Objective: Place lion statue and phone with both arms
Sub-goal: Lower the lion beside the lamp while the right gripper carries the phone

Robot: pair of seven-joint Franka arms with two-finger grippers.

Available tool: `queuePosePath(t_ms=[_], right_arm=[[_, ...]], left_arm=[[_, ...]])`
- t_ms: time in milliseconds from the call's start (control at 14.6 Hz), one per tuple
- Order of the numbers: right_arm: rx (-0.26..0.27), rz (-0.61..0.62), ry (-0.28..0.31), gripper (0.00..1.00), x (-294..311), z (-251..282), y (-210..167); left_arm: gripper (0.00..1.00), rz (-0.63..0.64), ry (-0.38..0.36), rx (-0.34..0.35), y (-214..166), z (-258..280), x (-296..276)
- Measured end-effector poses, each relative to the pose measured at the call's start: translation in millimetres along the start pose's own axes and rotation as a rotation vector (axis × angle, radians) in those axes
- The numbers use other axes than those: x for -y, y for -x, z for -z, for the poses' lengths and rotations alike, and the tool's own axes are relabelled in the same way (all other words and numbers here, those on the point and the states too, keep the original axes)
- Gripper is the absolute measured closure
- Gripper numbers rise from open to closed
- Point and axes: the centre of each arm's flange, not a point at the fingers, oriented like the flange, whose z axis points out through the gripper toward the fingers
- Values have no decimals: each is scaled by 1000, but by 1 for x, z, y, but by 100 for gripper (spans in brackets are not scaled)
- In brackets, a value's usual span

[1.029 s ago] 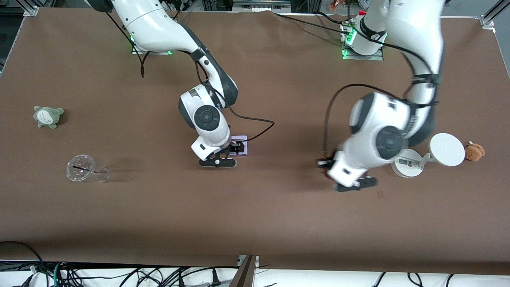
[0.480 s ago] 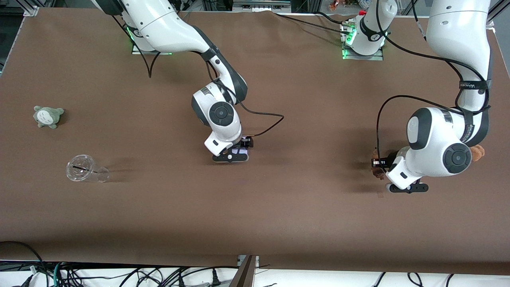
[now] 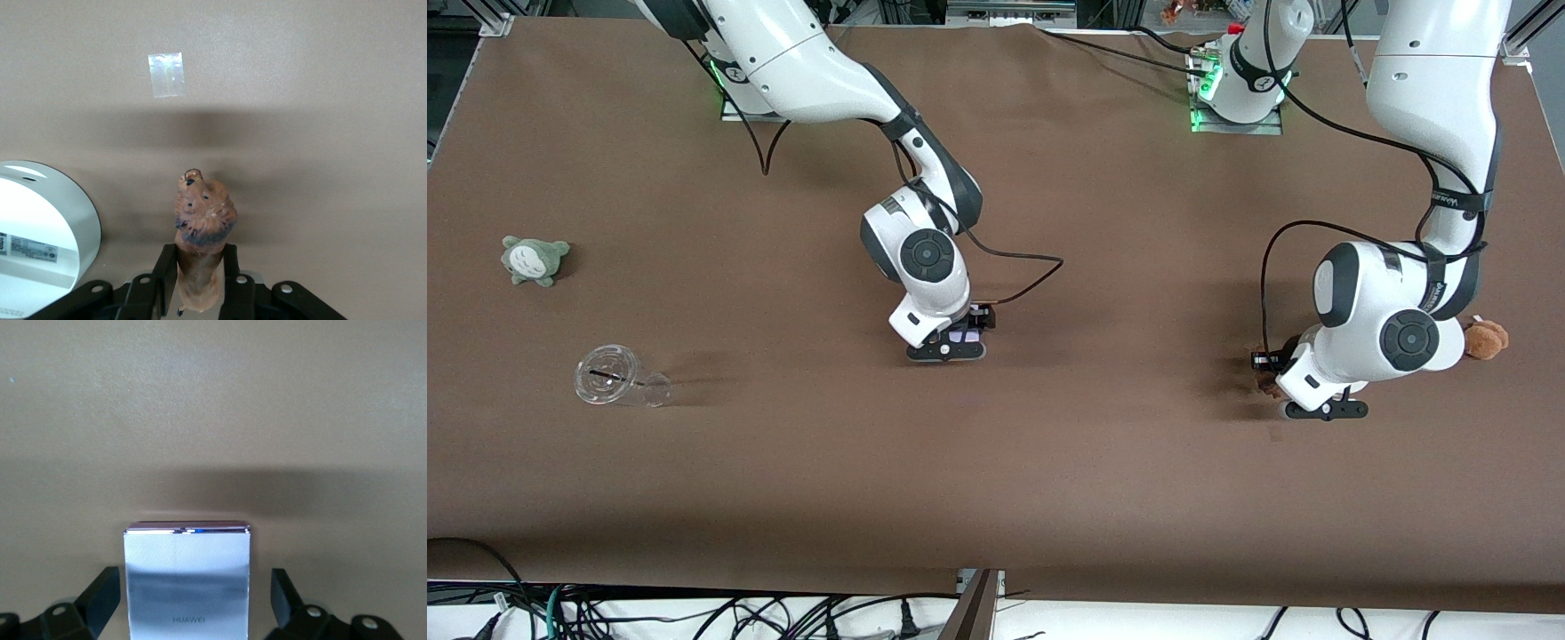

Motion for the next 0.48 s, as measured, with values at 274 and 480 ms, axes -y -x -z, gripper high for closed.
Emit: queuePosePath(t_ms=[274,480], right_arm=[[-5,0,-3,0,0,-7,0],[-6,2,-4,0,1,-10,1]], left_arm=[[68,5,2,-4,-1,0,8],[68,4,2,-6,-3,-6,9]])
